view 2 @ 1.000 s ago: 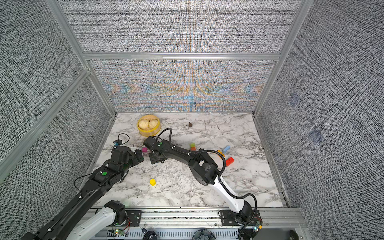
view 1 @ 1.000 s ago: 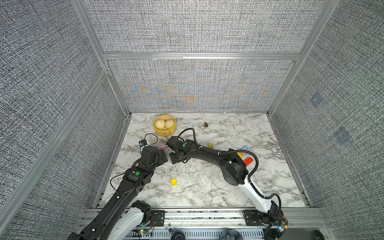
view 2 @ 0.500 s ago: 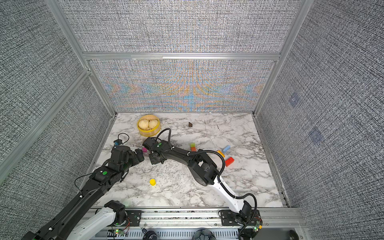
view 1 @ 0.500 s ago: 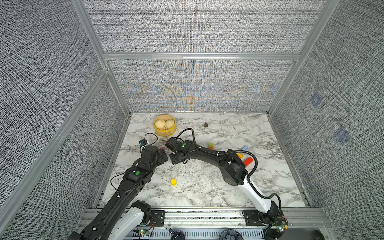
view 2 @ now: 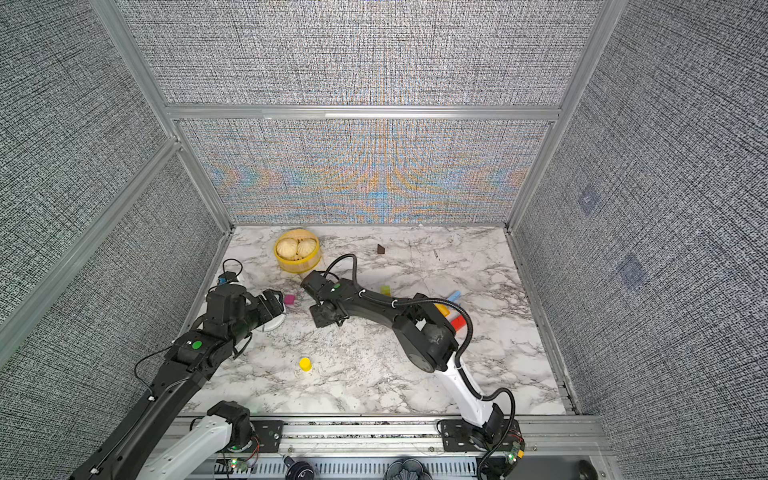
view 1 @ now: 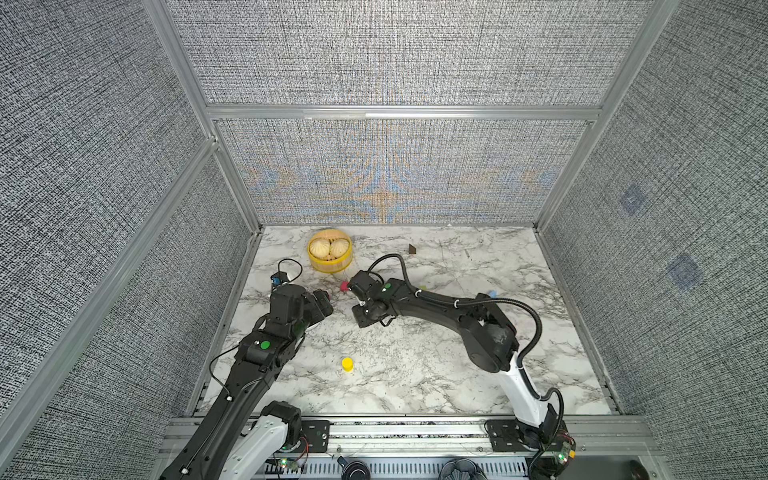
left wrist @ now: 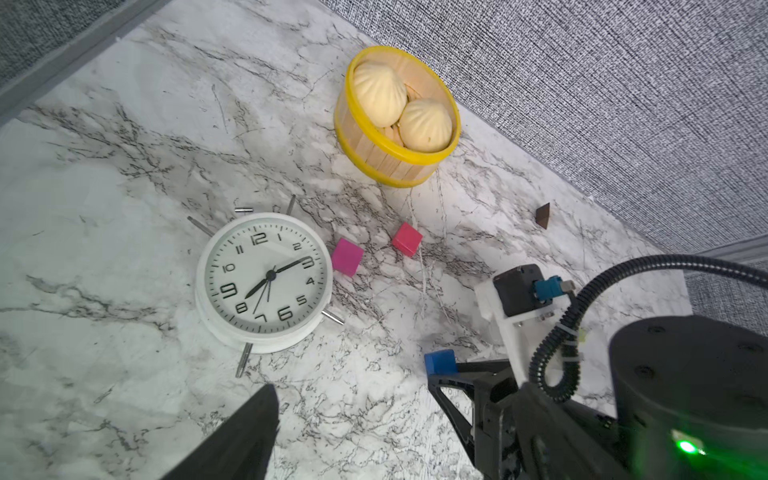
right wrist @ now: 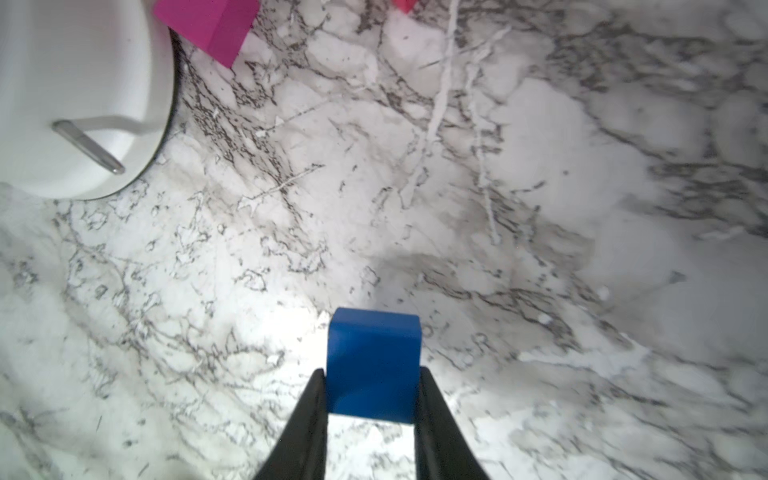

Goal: Build the wood block tower
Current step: 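Grasp the blue block with the right gripper and lift it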

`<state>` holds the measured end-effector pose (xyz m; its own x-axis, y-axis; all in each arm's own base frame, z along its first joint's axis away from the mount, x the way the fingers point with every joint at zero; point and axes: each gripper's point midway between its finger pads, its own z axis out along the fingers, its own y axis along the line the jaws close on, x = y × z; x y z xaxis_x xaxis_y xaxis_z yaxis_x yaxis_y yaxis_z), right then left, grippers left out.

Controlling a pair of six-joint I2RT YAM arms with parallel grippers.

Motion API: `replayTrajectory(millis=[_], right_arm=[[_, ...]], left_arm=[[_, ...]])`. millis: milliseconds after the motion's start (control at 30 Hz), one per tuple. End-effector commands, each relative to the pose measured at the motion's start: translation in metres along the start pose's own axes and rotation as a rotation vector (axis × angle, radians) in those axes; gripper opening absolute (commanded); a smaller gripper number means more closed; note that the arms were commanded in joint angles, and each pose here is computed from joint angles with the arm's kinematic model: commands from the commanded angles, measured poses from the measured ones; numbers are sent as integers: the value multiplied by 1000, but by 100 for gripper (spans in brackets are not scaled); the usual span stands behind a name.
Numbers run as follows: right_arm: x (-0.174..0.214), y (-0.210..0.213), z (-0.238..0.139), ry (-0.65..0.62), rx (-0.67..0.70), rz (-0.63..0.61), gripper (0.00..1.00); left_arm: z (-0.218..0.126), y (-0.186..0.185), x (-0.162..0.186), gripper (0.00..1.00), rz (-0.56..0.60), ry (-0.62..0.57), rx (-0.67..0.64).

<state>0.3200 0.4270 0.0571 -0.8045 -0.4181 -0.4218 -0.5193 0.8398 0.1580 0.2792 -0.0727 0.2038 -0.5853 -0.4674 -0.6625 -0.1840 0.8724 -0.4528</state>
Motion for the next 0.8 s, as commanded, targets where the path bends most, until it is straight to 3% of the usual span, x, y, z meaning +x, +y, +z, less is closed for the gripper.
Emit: replayTrajectory(millis=[0, 267, 400, 567, 767], right_arm=[[-13, 3, -18, -89, -84, -31, 24], [-8, -31, -73, -239, -163, -63, 23], [-5, -47, -98, -314, -169, -81, 23], [-5, -55, -115, -365, -194, -106, 23], [-8, -59, -121, -398, -233, -131, 23]], left_arm=[[0, -10, 3, 84, -5, 53, 49], [25, -47, 9, 62, 9, 198, 193], [45, -75, 18, 45, 59, 319, 302], [68, -109, 27, 40, 58, 448, 440], [87, -131, 35, 40, 114, 533, 478]])
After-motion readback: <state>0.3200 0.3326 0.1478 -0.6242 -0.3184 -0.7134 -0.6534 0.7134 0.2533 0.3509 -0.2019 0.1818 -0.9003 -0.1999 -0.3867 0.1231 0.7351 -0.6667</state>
